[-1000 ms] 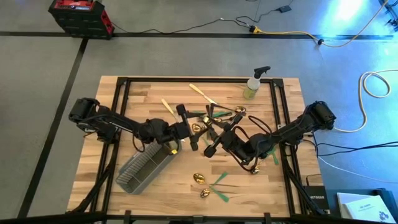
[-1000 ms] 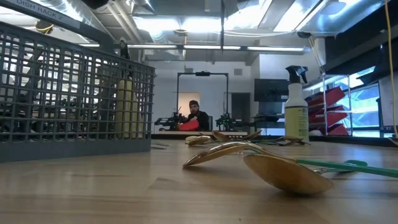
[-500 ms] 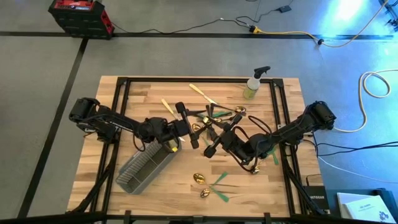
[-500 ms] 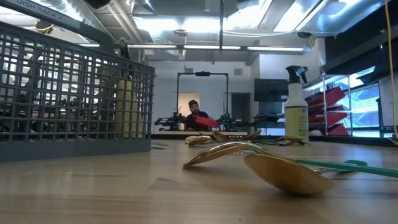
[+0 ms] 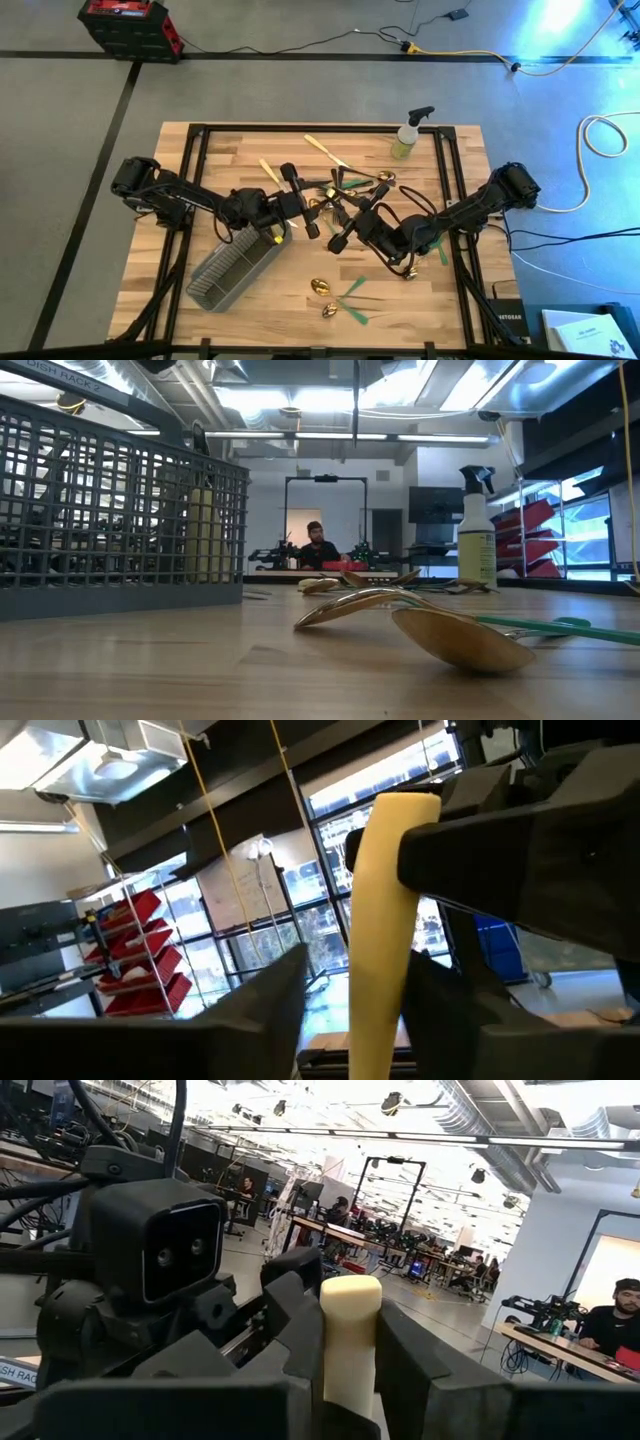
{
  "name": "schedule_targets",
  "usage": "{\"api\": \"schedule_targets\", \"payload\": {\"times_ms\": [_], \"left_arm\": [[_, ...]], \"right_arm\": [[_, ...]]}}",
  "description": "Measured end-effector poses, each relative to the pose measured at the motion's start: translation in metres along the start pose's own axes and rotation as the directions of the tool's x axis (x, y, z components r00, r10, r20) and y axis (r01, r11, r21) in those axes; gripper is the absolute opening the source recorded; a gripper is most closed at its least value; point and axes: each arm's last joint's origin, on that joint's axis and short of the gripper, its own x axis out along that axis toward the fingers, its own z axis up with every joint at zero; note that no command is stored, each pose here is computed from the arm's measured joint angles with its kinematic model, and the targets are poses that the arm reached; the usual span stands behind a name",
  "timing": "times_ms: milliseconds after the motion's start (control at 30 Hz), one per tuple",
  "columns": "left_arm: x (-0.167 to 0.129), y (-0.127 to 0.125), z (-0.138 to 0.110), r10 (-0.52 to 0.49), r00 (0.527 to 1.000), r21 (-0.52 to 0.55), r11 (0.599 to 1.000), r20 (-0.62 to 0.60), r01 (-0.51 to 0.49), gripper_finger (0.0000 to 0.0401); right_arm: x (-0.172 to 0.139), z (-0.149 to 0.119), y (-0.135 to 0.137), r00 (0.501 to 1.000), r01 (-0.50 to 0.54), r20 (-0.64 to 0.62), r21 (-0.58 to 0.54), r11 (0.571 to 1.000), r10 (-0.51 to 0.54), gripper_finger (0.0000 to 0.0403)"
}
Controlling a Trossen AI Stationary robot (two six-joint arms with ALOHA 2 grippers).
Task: Sort silverware
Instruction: Put the table knife into the silverware tray
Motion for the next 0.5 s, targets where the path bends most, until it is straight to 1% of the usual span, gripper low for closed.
{"api": "schedule_targets", "payload": {"times_ms": [100, 167, 500], "left_arm": [[0.0000, -0.0002, -0.0002, -0.002, 1.000, 0.004, 1.000, -0.002, 0.002, 0.0062], [0.0000, -0.0003, -0.0001, -0.008, 1.000, 0.012, 1.000, 0.001, 0.008, 0.0040], [-0.0001, 0.0005, 0.0020, -0.014, 1.000, -0.005, 1.000, 0.019, 0.014, 0.0025]], "right_arm": [[0.0000, 0.0000, 0.0000, 1.000, 0.000, 0.000, 0.000, 1.000, 0.000, 0.0042], [0.0001, 0.0000, -0.0002, 1.000, 0.002, 0.000, 0.001, 1.000, -0.002, 0.0042], [-0.0004, 0.0002, 0.0001, 1.000, 0.001, -0.001, 0.001, 1.000, -0.001, 0.0029]]}}
